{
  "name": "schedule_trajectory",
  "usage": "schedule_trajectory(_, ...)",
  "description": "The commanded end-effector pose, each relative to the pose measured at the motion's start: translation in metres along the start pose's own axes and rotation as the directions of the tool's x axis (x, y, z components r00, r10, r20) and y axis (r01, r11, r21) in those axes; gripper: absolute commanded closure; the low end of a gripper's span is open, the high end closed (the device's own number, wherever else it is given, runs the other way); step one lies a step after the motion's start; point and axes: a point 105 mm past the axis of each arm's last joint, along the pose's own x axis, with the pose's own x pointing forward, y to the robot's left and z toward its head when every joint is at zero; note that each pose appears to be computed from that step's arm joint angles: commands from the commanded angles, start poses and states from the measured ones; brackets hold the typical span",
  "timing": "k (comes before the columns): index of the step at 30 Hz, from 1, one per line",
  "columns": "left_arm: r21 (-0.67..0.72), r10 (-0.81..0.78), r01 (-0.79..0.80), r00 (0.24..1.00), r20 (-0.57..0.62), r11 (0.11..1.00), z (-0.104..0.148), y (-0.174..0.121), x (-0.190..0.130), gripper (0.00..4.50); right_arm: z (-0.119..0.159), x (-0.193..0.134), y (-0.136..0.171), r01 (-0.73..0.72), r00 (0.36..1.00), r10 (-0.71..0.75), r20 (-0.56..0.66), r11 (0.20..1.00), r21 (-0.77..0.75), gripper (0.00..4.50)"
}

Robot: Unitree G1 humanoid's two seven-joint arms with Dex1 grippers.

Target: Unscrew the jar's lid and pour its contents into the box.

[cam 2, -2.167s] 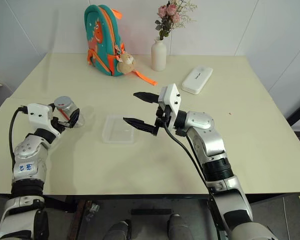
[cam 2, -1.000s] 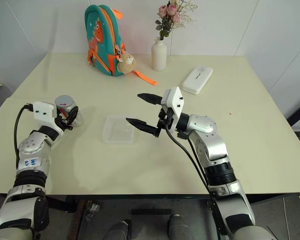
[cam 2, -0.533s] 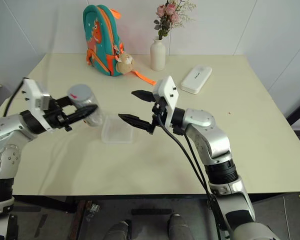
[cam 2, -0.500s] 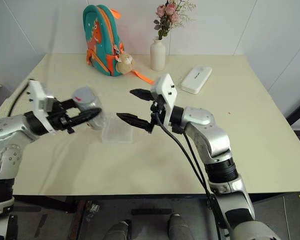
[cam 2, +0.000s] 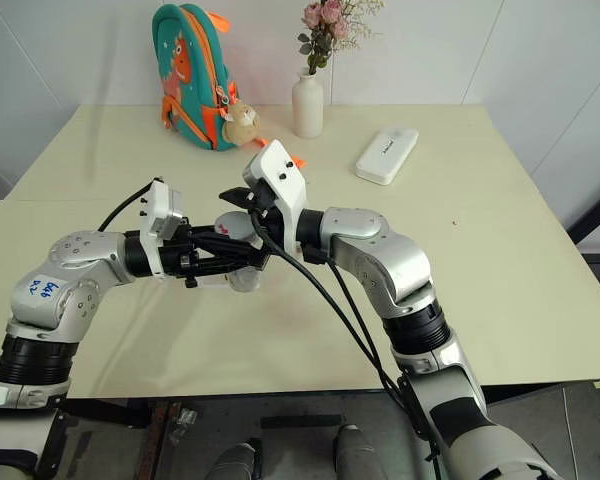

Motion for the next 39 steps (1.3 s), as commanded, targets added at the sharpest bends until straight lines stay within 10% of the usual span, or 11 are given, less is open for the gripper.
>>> schedule_trajectory(1, 0.057, 0.04, -0.042, 0.998, 0.044, 0.997, 0.016, 0.007, -0.008, 2.4, 0.015, -0.003, 0.001, 0.015, 0.998, -0.014, 0.06, 1.0, -0.015, 0.0)
schedule_trajectory(21, 0.054, 0.089, -0.096, 0.989, 0.117, 0.994, 0.025, 0.014, -0.004, 2.4, 0.014, -0.008, -0.012, 0.054, 0.992, -0.057, 0.112, 0.998, 0.025, 0.0)
schedule_trajectory(29, 0.058, 0.092, -0.099, 0.988, 0.121, 0.993, 0.025, 0.016, -0.003, 2.4, 0.015, -0.007, -0.01, 0.046, 0.991, -0.048, 0.125, 0.999, 0.023, 1.95)
schedule_trajectory(39, 0.073, -0.043, 0.036, 0.994, 0.1, 0.997, 0.024, 0.003, -0.006, 2.4, 0.014, -0.015, 0.016, -0.26, 0.961, 0.262, 0.09, 0.965, -0.033, 1.95)
